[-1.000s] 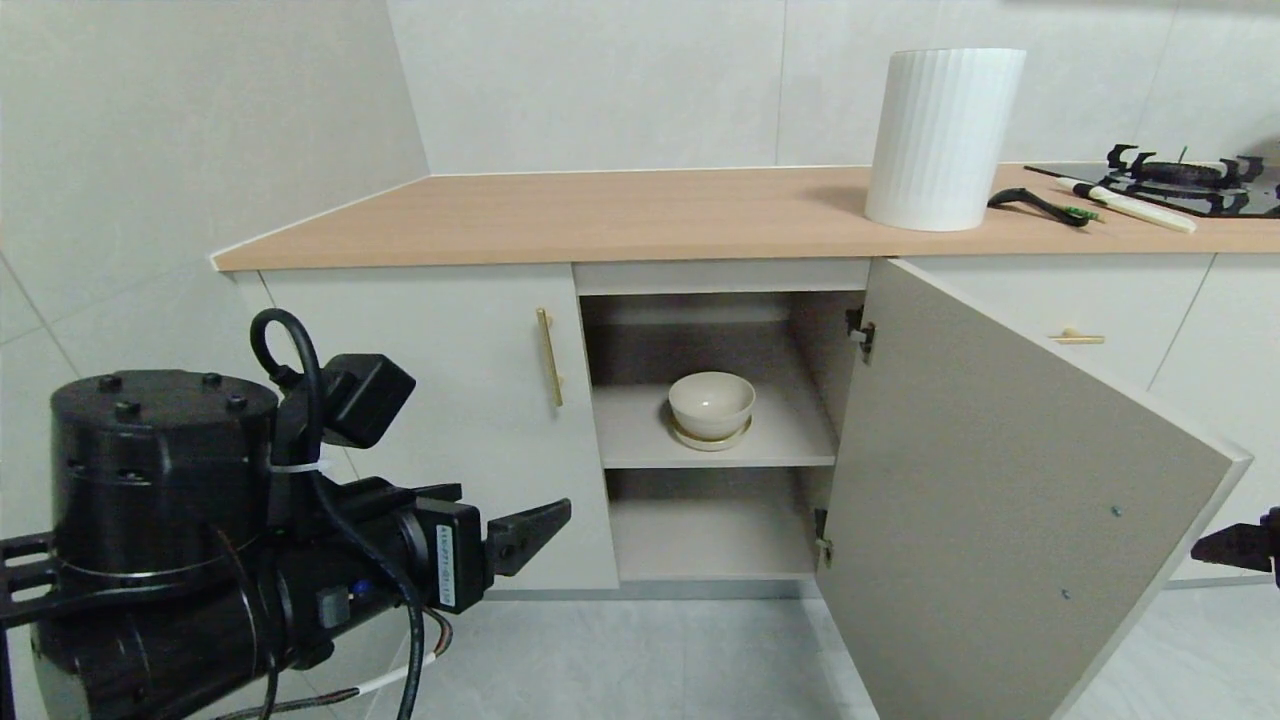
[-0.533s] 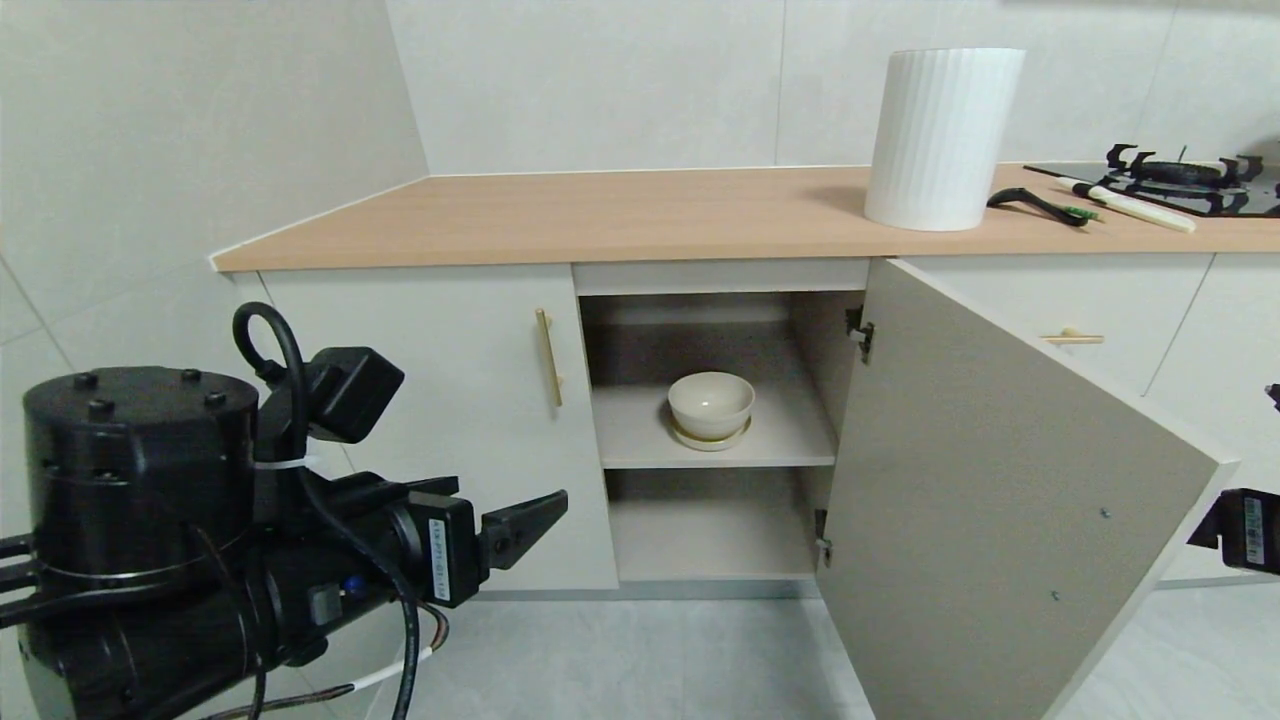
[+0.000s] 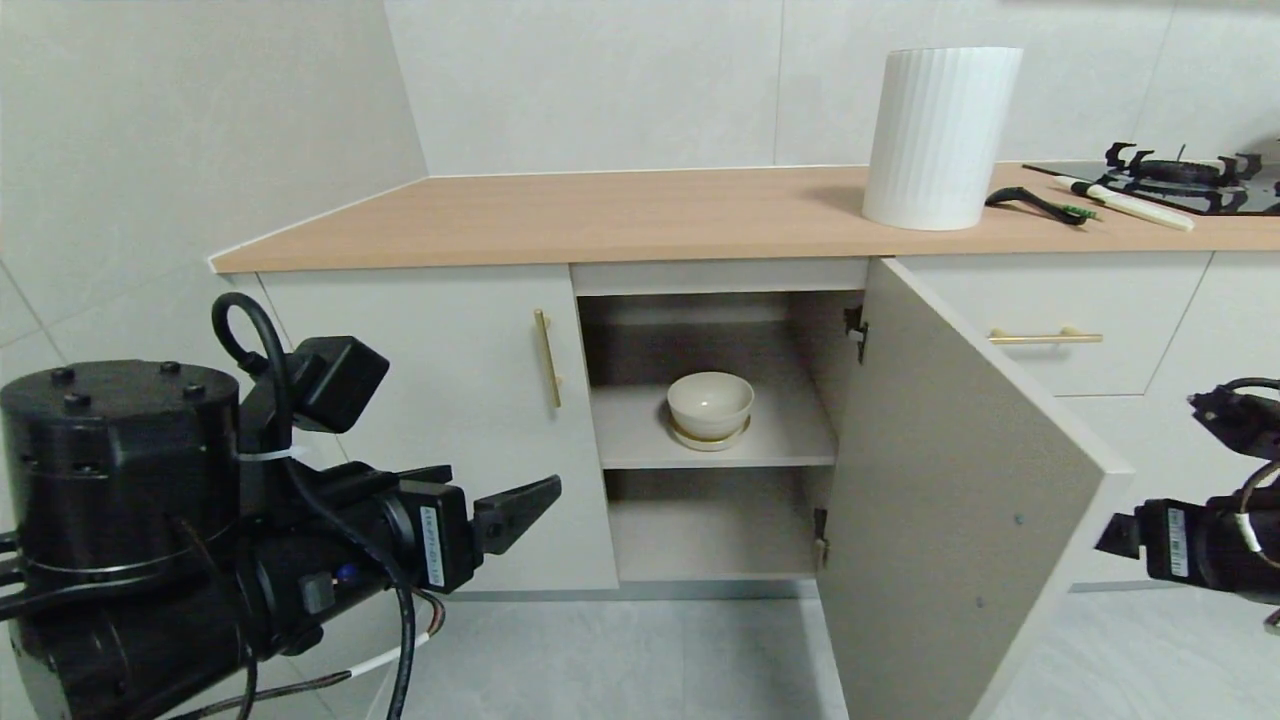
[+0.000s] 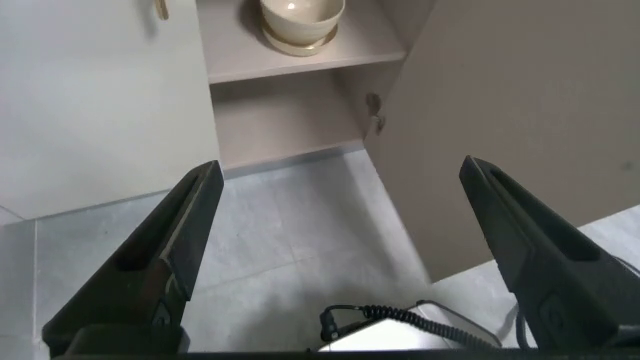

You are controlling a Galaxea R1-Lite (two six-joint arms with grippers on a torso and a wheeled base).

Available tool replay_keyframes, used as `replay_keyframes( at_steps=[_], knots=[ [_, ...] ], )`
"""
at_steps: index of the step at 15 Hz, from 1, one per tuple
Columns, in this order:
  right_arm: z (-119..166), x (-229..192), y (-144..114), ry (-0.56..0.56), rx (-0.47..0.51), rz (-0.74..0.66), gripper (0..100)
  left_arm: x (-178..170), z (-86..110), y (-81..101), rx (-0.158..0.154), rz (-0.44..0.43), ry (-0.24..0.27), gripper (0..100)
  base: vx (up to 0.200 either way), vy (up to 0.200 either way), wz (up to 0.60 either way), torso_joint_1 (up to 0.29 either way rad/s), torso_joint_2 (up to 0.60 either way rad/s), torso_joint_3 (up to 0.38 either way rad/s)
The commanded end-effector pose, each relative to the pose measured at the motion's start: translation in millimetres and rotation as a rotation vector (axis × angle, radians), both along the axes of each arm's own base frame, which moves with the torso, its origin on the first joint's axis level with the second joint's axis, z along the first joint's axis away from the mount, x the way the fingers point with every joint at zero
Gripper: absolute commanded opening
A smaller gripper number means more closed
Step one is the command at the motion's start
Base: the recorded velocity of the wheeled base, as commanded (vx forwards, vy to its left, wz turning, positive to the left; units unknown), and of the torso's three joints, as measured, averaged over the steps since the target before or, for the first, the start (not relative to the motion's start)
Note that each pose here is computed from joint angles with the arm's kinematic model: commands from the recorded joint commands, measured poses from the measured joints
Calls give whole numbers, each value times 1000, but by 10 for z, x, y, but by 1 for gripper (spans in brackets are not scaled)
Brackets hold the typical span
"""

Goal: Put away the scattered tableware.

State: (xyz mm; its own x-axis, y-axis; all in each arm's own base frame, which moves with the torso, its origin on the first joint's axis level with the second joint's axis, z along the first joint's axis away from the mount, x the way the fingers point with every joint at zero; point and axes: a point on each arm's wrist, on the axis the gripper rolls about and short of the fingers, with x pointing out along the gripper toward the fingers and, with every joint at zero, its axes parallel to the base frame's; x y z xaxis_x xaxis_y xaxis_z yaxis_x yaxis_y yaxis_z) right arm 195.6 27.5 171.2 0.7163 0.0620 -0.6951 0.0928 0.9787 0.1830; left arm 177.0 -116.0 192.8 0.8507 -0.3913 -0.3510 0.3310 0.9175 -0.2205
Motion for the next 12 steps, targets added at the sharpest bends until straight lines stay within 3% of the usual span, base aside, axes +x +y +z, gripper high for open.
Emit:
replay_keyframes(
  at_steps=[1,7,12],
  knots=[
    [-115,94,354,29,23,130,100,-28,25,30,-7,2,-13,100,0,0,0,0,0,0],
    [-539,580,1044,6,28,309,100,-33,22,32,-6,1,-12,100,0,0,0,0,0,0],
    [-590,1006,1291,-49,90,337,100,-34,31,33,-7,0,-16,100,0,0,0,0,0,0]
  ],
)
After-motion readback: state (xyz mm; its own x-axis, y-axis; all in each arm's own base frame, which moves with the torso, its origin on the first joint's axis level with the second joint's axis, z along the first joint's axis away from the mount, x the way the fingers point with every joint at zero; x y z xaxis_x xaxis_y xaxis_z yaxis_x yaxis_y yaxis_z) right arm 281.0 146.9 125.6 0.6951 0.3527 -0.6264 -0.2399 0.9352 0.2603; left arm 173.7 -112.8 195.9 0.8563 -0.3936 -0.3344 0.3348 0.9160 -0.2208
